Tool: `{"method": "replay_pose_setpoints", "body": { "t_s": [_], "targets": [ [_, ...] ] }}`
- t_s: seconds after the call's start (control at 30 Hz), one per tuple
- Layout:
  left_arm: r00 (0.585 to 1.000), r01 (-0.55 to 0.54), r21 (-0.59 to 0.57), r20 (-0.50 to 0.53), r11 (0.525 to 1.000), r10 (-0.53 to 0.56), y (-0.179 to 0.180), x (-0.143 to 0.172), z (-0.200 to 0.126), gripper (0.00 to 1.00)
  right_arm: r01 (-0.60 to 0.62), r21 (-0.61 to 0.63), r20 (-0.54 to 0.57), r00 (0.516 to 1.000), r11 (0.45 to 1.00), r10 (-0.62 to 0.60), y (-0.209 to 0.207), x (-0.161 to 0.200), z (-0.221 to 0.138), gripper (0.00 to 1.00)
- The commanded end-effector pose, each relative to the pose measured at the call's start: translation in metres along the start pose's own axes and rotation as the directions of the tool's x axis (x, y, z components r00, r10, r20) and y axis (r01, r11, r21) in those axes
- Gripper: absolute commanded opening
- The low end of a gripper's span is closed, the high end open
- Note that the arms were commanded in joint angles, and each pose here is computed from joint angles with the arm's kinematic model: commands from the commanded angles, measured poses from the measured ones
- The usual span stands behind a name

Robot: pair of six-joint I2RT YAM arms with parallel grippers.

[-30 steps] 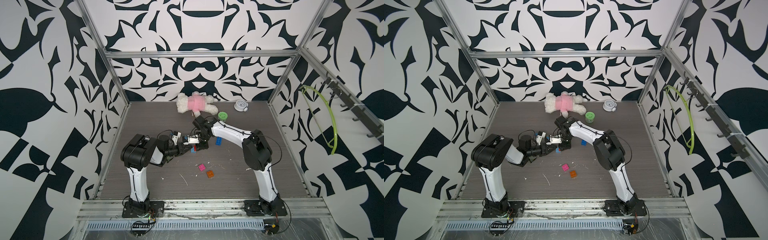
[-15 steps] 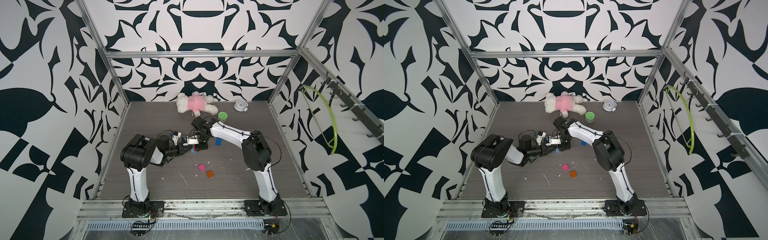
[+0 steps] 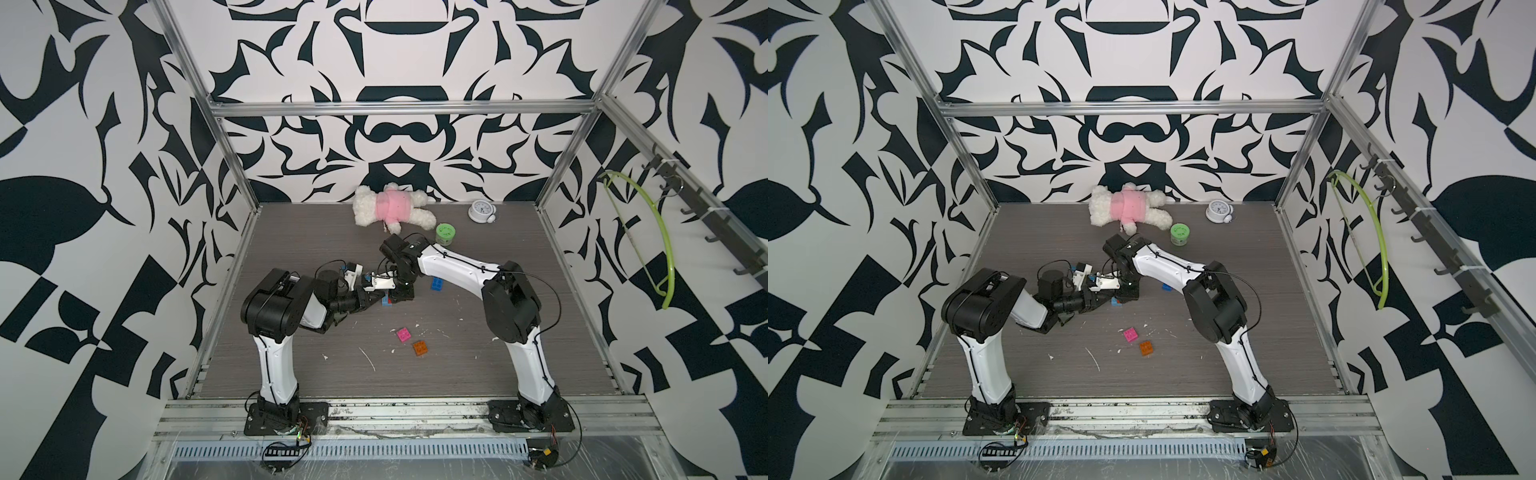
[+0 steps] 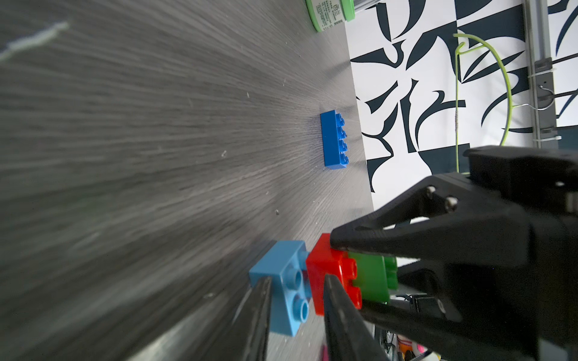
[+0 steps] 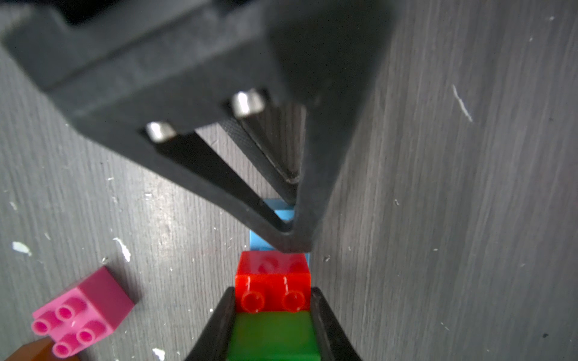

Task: Assemble the letter y with lego
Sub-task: Assemble the lego brick with the lego brick.

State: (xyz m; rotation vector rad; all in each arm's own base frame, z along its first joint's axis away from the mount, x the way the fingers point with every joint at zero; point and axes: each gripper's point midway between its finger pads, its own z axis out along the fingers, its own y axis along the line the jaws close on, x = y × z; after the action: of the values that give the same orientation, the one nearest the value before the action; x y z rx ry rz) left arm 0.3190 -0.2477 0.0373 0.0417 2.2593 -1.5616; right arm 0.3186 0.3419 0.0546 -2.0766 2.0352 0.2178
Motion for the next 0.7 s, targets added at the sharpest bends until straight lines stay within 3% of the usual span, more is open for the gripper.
{"method": "replay_pose_setpoints", "body": {
  "t_s": [0.0,0.37,0.67],
  "targets": [
    [0.983,0.148,-0.136,-0.088,0.98,-0.161,0.0396,0.044,-0.0024,0.32,-0.037,-0.034,-0.084,0.996,0.999,0.034,0.0092,0.0136,0.0106,0.14],
    [0.983,0.145,-0.135,-0.091,0.98,-0.158,0.0393,0.0449,-0.0018,0.32,-0.031,-0.005,-0.072,0.997,1.0,0.031,0.0006,0.0092,0.0136,0.13],
    [0.983,0.143,-0.135,-0.093,0.981,-0.156,0.039,0.0452,-0.0015,0.32,-0.005,-0.054,-0.106,0.994,0.999,-0.001,0.0103,0.0176,0.02,0.12]
  ]
}}
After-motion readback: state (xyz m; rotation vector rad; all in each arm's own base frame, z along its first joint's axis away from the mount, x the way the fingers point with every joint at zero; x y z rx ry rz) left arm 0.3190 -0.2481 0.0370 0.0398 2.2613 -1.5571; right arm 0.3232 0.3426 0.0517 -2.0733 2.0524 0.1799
